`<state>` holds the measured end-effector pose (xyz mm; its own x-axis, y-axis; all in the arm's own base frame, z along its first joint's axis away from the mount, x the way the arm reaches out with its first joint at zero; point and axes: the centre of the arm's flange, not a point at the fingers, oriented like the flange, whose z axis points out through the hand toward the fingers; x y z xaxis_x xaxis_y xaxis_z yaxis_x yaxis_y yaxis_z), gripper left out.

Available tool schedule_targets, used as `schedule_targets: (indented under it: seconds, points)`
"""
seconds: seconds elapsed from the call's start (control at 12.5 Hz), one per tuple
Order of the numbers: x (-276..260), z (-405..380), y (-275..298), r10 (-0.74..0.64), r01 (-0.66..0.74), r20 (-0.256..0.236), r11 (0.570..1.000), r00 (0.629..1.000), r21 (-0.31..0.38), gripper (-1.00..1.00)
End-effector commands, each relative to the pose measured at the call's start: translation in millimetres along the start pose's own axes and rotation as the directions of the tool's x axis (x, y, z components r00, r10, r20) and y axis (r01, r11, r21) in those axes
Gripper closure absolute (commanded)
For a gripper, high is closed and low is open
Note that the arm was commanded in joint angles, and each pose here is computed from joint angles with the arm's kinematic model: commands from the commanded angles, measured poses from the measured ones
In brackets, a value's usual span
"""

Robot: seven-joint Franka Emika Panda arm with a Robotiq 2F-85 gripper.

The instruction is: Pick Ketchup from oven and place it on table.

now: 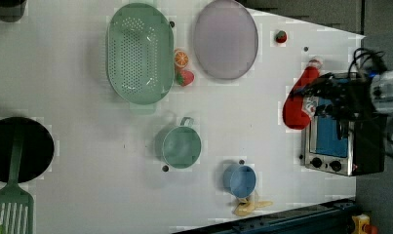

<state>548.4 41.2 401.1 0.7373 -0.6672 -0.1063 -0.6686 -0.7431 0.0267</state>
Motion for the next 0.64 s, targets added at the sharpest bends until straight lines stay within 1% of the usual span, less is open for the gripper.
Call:
schedule_targets:
  seconds: [0.08,0.24,0.48,0.64]
  points:
    - [37.0,61.0,59.7,0.107,-0.105,0.024,0.993,0.994,-0.053,-0.26]
    - [40.2,104.4,63.9,0.115,-0.114,0.010,0.992,0.993,-0.057,-0.26]
    - [43.8,164.5,63.2,0.118,-0.117,0.014,0.989,0.993,-0.088,-0.26]
    - [47.0,192.2,56.2,0.110,-0.111,-0.012,0.991,0.994,-0.074,-0.26]
